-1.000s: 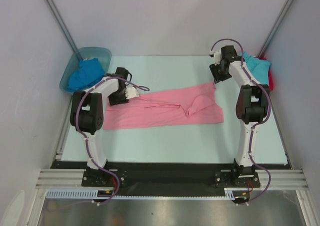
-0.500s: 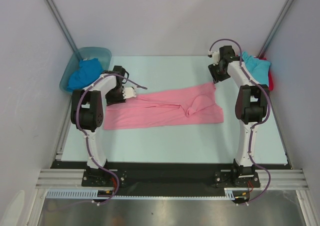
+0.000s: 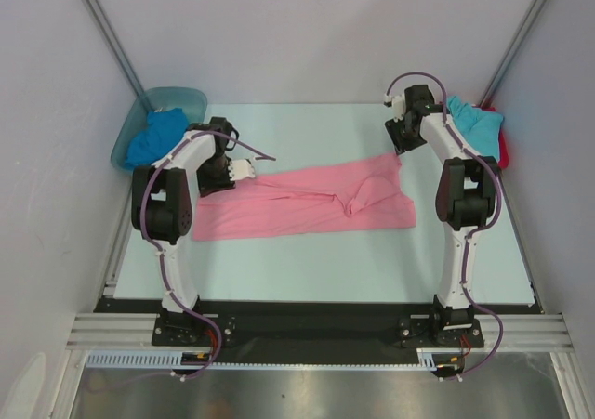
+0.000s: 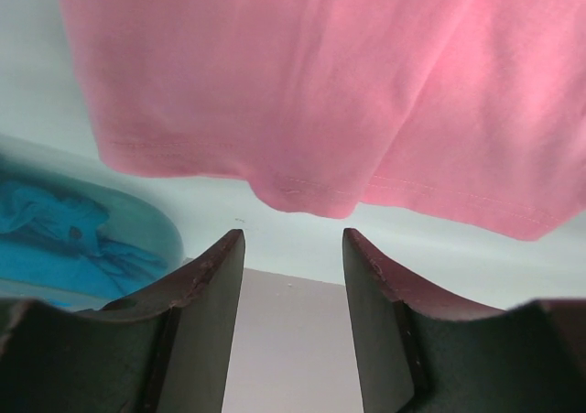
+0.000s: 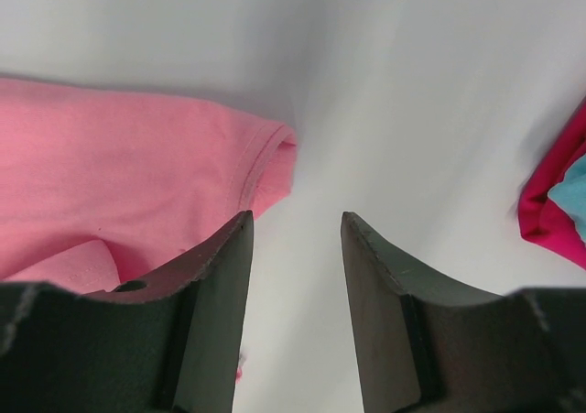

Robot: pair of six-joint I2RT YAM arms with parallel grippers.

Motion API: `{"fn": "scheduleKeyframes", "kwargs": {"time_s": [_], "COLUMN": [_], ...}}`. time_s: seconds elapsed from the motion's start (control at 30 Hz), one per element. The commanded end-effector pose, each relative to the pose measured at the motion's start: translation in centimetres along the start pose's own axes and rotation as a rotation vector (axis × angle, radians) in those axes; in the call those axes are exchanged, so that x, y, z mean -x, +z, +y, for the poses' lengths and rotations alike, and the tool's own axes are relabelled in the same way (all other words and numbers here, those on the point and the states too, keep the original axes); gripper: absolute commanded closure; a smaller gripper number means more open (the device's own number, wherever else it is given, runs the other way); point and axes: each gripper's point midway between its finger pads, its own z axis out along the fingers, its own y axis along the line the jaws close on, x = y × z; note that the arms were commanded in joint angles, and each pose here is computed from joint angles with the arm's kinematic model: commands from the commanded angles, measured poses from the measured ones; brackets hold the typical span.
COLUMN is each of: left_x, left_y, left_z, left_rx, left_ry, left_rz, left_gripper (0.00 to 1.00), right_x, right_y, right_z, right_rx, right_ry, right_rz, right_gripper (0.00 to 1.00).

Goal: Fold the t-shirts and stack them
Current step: Fold the tshirt

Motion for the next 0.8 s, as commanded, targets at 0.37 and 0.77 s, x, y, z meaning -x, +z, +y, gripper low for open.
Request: {"fn": "scheduleKeyframes", "kwargs": {"time_s": [0.37,0.77], "left_x": [0.7,1.5], "left_y": [0.7,0.9], "left_z": [-1.1,-0.2], "left_rx": [-0.079,-0.068], "left_ry": [0.044,0.021], "left_rz": [-0.014,-0.020], "left_gripper": [0.47,1.00], "right_x": [2.4,2.2], "right_y": [-1.2,-0.9], "right_z": [-0.4,0.0], "right_rx": [-0.048,-0.033], "right_ry": [-0.027,-0.024], "right_rz": [-0.056,-0.052], "right_gripper": [0.52,0.52]}}
